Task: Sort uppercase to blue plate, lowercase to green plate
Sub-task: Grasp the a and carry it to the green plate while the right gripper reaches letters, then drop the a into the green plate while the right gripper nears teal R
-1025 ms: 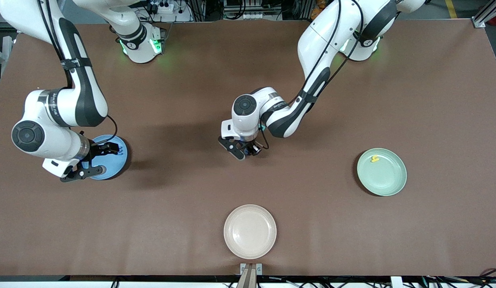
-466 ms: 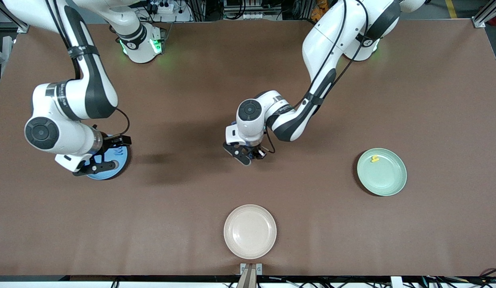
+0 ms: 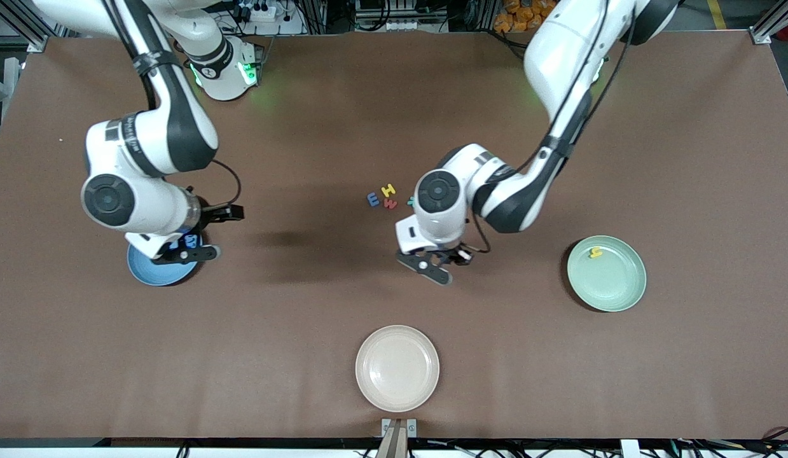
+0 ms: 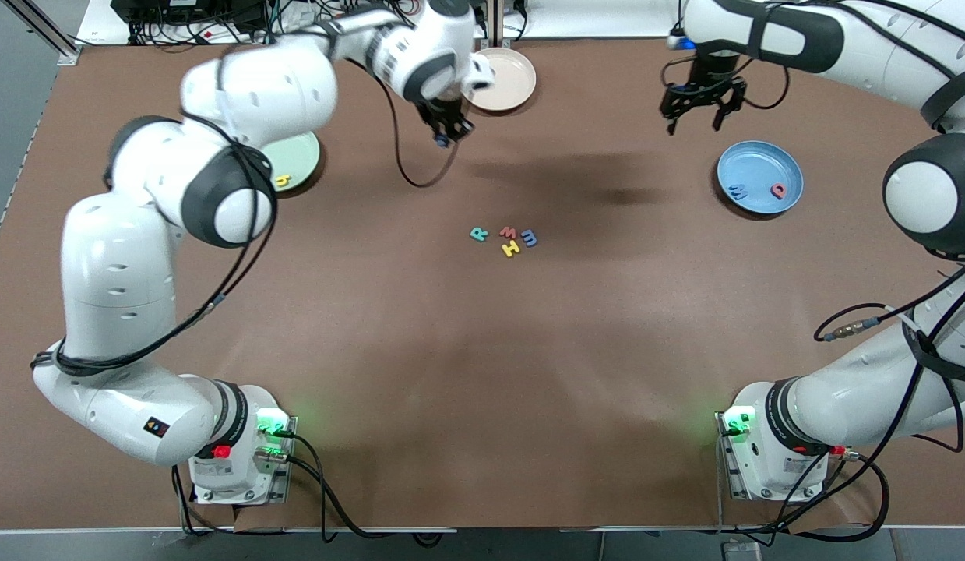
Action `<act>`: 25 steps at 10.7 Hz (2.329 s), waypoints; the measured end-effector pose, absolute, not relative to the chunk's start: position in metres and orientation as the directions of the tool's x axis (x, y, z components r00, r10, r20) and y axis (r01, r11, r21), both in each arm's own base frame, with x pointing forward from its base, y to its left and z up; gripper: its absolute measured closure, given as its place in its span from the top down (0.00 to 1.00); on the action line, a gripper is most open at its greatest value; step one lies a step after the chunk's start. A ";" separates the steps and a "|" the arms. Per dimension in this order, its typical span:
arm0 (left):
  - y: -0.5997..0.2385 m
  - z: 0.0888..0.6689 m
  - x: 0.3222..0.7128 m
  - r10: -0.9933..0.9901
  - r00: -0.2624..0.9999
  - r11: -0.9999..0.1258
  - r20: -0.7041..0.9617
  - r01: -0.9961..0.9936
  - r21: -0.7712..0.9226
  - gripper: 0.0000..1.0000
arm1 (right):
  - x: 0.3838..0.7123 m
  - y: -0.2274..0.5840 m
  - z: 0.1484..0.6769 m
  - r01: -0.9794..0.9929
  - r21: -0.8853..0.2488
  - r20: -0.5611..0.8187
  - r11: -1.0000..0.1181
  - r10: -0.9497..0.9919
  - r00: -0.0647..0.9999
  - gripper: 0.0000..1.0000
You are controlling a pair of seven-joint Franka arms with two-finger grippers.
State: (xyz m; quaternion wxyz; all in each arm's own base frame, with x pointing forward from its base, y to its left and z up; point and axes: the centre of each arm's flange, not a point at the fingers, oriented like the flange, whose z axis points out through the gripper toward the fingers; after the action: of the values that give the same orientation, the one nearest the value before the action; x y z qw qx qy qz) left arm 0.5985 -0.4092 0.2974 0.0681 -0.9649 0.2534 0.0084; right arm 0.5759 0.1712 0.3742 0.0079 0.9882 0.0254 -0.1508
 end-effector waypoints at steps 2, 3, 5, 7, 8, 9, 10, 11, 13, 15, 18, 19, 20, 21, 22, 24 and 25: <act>-0.347 0.334 0.624 -0.404 0.913 -0.902 -0.053 -0.407 -0.145 0.27 | 0.554 0.229 0.380 -0.009 0.032 -0.299 -0.999 -0.018 0.954 1.00; -0.313 0.342 0.631 -0.363 0.930 -0.917 -0.067 -0.369 -0.154 0.27 | 0.544 0.252 0.381 -0.045 0.033 -0.304 -0.998 -0.053 0.951 1.00; -0.246 0.338 0.638 -0.278 0.955 -0.942 -0.103 -0.292 -0.166 0.27 | 0.531 0.281 0.382 -0.119 0.025 -0.316 -0.993 -0.121 0.941 1.00; -0.186 0.316 0.642 -0.204 0.971 -0.963 -0.121 -0.221 -0.151 0.27 | 0.519 0.309 0.378 -0.187 0.029 -0.291 -0.982 -0.187 0.938 1.00; -0.161 0.298 0.642 -0.175 0.978 -0.974 -0.109 -0.189 -0.127 0.27 | 0.506 0.334 0.373 -0.223 0.028 -0.269 -0.975 -0.222 0.937 1.00; -0.140 0.282 0.640 -0.149 0.984 -0.981 -0.099 -0.160 -0.109 0.27 | 0.489 0.360 0.367 -0.257 0.023 -0.252 -0.966 -0.254 0.934 1.00; -0.122 0.271 0.638 -0.125 0.987 -0.986 -0.104 -0.135 -0.101 0.27 | 0.473 0.384 0.361 -0.286 0.016 -0.240 -0.958 -0.281 0.929 1.00; -0.105 0.264 0.636 -0.101 0.988 -0.989 -0.115 -0.112 -0.100 0.27 | 0.462 0.400 0.356 -0.310 0.010 -0.232 -0.951 -0.304 0.924 1.00; -0.079 0.253 0.633 -0.063 0.988 -0.992 -0.140 -0.077 -0.099 0.27 | 0.448 0.425 0.343 -0.364 0.002 -0.220 -0.931 -0.355 0.908 1.00; -0.074 0.240 0.629 -0.056 0.985 -0.993 -0.164 -0.072 -0.097 0.27 | 0.433 0.450 0.329 -0.402 -0.010 -0.211 -0.916 -0.391 0.896 1.00; -0.077 0.245 0.634 -0.060 0.988 -0.993 -0.142 -0.073 -0.091 0.28 | 0.408 0.487 0.308 -0.463 -0.040 -0.198 -0.886 -0.447 0.872 1.00; -0.077 0.258 0.641 -0.067 0.991 -0.993 -0.115 -0.078 -0.090 0.38 | 0.400 0.498 0.303 -0.486 -0.051 -0.187 -0.872 -0.470 0.863 1.00; -0.073 0.275 0.650 -0.091 0.992 -0.991 -0.083 -0.098 -0.088 0.49 | 0.394 0.505 0.302 -0.504 -0.051 -0.167 -0.862 -0.490 0.855 1.00; -0.067 0.296 0.658 -0.116 0.992 -0.988 -0.056 -0.121 -0.091 0.60 | 0.390 0.508 0.301 -0.516 -0.048 -0.135 -0.855 -0.506 0.852 1.00; -0.061 0.316 0.664 -0.131 0.990 -0.986 -0.050 -0.135 -0.097 0.74 | 0.389 0.512 0.299 -0.530 -0.058 -0.106 -0.846 -0.523 0.846 1.00; -0.060 0.354 0.673 -0.161 0.986 -0.980 -0.055 -0.166 -0.108 1.00 | 0.388 0.520 0.284 -0.555 -0.092 -0.070 -0.827 -0.551 0.832 1.00; -0.070 0.375 0.675 -0.185 0.981 -0.976 -0.050 -0.189 -0.110 1.00 | 0.385 0.523 0.272 -0.561 -0.086 -0.063 -0.823 -0.557 0.828 1.00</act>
State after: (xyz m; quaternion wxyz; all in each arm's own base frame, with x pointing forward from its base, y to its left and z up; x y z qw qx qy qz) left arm 0.6747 -0.0701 0.3751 0.0573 -0.9937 0.0942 0.0198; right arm 0.3854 0.5227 0.2719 -0.0506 0.9547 -0.2928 -0.0176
